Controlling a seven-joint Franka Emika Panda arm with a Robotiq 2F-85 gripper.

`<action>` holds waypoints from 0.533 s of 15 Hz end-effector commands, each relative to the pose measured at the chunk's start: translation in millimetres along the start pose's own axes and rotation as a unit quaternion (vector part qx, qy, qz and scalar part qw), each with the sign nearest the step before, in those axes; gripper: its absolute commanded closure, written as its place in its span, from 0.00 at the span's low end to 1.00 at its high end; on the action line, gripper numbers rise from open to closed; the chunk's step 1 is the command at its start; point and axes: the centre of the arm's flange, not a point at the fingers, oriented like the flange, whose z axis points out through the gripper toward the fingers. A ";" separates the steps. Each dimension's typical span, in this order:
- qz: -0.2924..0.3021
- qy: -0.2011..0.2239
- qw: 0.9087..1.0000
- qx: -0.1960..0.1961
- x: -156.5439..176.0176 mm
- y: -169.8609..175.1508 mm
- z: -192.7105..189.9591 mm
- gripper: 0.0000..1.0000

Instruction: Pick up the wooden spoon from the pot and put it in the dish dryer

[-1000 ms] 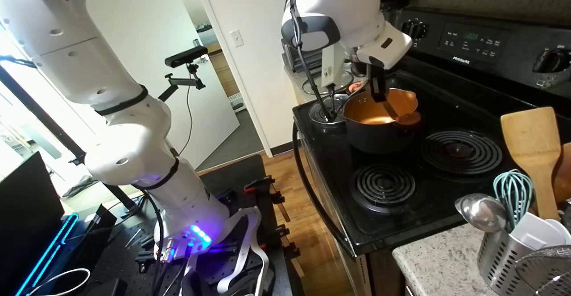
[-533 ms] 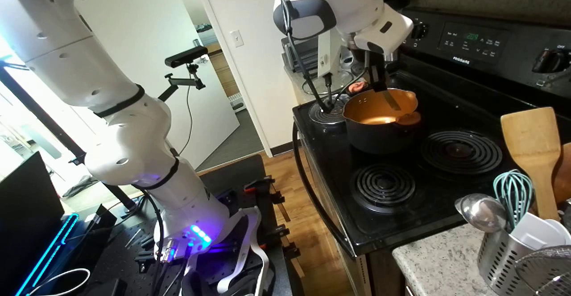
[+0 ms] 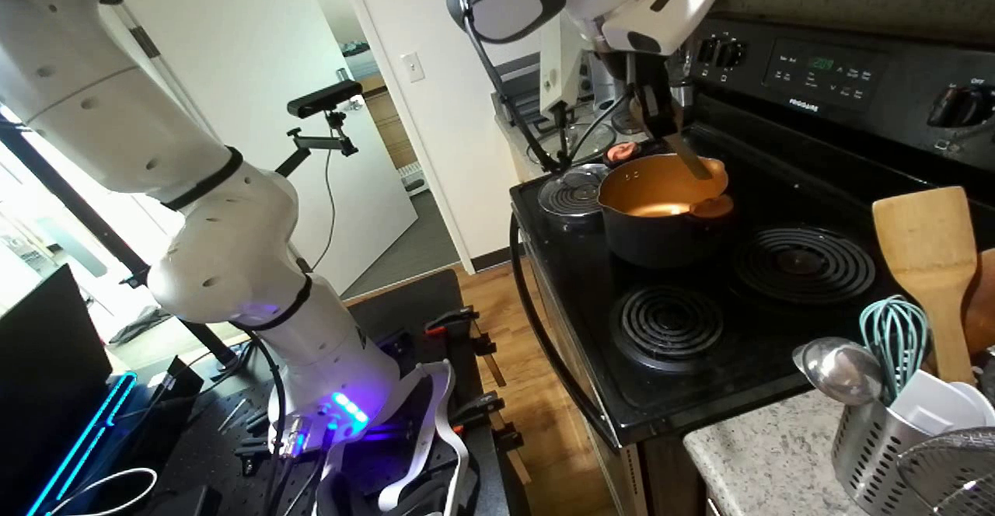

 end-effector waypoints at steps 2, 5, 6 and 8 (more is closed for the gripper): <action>0.009 0.029 1.000 -0.004 -10.6 -2.4 -47.9 0.97; 0.021 0.045 0.999 -0.016 -12.5 -2.5 -66.8 0.97; 0.025 0.051 0.998 -0.023 -13.5 -2.0 -72.9 0.97; 0.033 0.067 0.997 -0.035 -16.4 0.4 -85.4 0.97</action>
